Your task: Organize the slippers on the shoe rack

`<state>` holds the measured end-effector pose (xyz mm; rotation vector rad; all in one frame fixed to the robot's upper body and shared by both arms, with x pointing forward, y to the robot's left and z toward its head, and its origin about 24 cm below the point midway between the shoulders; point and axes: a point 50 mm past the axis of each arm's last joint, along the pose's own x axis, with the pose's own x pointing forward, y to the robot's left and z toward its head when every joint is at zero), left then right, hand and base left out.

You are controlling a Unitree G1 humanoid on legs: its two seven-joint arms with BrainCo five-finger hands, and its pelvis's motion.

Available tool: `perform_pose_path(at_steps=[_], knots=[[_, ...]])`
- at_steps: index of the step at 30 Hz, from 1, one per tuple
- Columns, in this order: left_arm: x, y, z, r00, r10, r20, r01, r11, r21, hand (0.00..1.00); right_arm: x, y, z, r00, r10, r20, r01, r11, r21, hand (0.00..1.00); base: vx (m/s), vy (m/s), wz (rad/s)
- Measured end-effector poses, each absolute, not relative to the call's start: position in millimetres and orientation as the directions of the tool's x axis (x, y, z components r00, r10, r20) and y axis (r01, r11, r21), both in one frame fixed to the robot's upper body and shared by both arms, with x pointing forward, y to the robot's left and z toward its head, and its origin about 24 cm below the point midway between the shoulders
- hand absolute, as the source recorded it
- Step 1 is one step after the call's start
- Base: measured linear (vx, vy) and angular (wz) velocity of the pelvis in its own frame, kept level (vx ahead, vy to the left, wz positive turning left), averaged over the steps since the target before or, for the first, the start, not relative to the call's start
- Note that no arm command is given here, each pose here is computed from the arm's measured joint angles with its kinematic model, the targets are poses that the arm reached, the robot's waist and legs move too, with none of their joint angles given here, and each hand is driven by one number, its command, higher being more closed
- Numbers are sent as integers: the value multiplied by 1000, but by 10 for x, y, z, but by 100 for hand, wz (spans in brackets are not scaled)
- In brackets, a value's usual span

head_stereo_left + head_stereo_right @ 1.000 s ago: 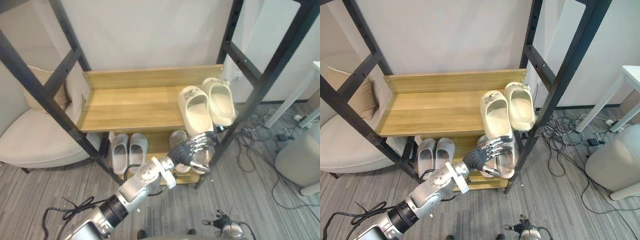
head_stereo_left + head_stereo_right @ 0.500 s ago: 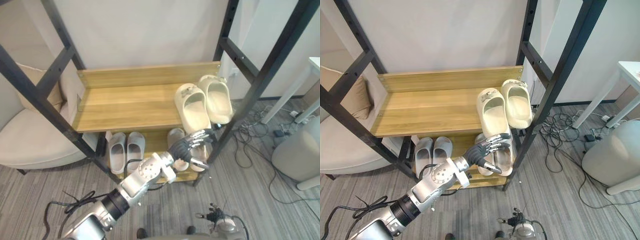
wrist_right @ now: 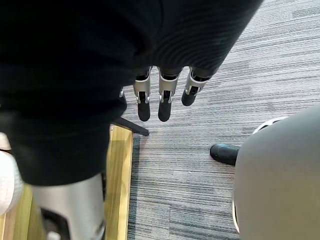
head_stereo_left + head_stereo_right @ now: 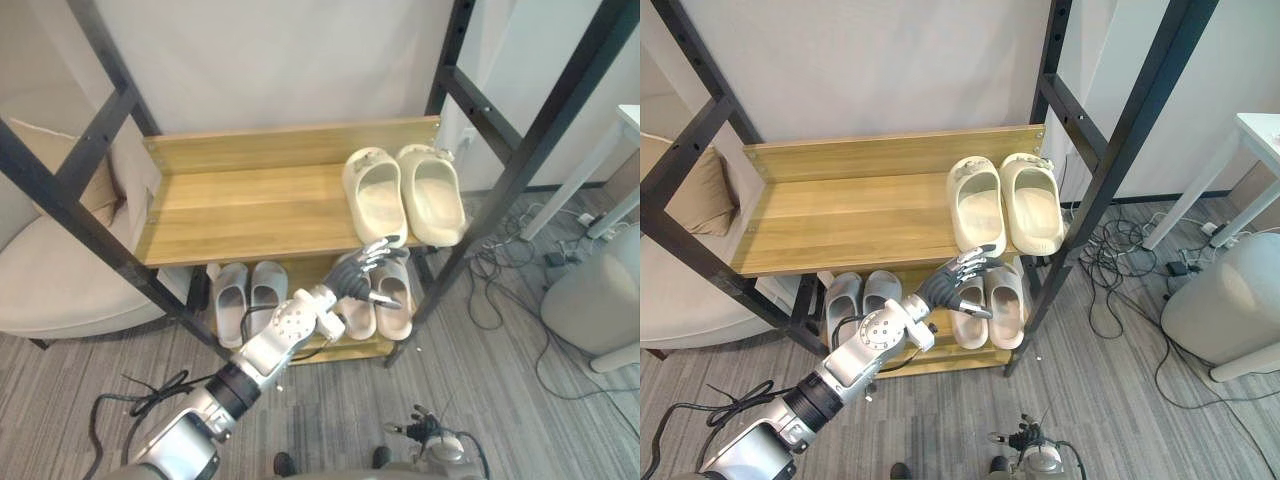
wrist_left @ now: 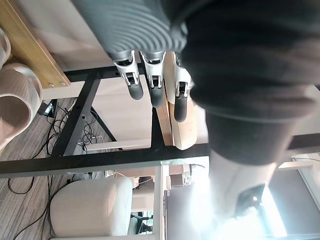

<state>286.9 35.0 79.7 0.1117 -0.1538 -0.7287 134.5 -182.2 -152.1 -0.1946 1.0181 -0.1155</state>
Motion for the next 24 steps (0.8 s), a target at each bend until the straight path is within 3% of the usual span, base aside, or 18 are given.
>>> perform_pose_path(at_steps=[17, 24], knots=[[2933, 336, 835, 755, -643, 126, 625, 765, 158, 0, 1314, -1843, -1521, 515, -207, -832, 69, 977, -201, 0, -3, -2, -2], [2771, 244, 1093, 706, -658, 261, 678, 735, 18, 0, 1311, -1839, -1523, 514, -205, -833, 65, 977, -201, 0, -1, -2, 6]])
